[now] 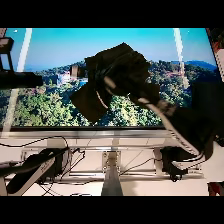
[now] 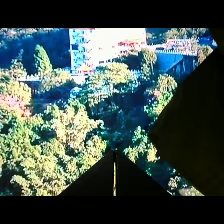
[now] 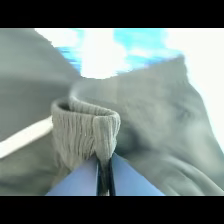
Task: Fold the clothes and pants, and hang the long-sleeved shirts on hangers.
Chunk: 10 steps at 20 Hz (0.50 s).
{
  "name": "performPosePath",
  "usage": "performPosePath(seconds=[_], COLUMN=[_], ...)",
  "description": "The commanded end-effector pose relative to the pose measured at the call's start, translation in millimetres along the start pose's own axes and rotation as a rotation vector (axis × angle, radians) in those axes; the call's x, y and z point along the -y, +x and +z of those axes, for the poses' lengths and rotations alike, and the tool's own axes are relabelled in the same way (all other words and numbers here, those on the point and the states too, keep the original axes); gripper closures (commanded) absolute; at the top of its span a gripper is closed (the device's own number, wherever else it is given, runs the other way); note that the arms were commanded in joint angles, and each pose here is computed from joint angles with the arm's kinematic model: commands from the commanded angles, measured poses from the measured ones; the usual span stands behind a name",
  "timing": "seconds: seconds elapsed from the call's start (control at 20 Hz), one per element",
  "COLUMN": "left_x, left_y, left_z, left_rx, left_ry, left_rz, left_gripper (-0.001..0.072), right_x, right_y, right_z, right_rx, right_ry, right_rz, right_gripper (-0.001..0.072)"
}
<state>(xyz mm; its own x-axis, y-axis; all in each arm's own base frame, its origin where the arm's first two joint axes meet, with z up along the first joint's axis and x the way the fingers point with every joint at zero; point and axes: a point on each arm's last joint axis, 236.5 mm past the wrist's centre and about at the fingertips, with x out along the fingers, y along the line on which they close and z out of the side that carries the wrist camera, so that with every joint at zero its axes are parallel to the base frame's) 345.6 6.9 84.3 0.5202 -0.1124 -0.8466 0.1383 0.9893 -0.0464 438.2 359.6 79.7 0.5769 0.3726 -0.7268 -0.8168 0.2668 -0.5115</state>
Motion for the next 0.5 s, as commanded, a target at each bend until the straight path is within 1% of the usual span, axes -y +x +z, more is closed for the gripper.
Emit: performPosePath(seconds=[0.0, 0.1, 0.2, 0.25, 0.3, 0.35, 0.4, 0.45], left_x=[11.5, 51.0, 110.4, 130.8, 147.9, 159.3, 167.2, 171.2], left_y=[28.4, 49.5, 59.7, 60.9, 61.8, 62.6, 64.4, 66.7], left_z=[-41.7, -77.0, -100.7, -107.8, -115.4, -124.7, -137.9, -149.9], left_rx=[-0.107, -0.174, -0.209, -0.222, -0.239, -0.263, -0.297, -0.325], left_ry=[0.001, -0.081, -0.259, -0.348, -0.424, -0.459, -0.462, -0.446], left_rz=[-0.058, -0.222, -0.464, -0.549, -0.615, -0.651, -0.662, -0.658], left_gripper=[0.0685, 0.0686, 0.0685, 0.0639, 0.0343, -0.0013, 0.0031, 0.0031], right_x=[118.4, 159.3, 172.6, 170.2, 165.0, 160.5, 157.4, 154.9], right_y=[-84.3, -128.6, -156.5, -160.7, -162.5, -163.6, -164.2, -164.6], right_z=[-58.6, -131.7, -197.8, -217.4, -230.6, -239.8, -246.0, -252.7], right_rx=[-0.034, -0.131, -0.193, -0.192, -0.184, -0.179, -0.176, -0.184], right_ry=[0.272, 0.466, 0.750, 0.904, 1.031, 1.105, 1.145, 1.167], right_rz=[-0.208, -0.283, -0.293, -0.262, -0.214, -0.170, -0.146, -0.134], right_gripper=[0.0685, 0.0685, 0.0685, 0.0685, 0.0685, 0.0686, 0.0685, 0.0685])
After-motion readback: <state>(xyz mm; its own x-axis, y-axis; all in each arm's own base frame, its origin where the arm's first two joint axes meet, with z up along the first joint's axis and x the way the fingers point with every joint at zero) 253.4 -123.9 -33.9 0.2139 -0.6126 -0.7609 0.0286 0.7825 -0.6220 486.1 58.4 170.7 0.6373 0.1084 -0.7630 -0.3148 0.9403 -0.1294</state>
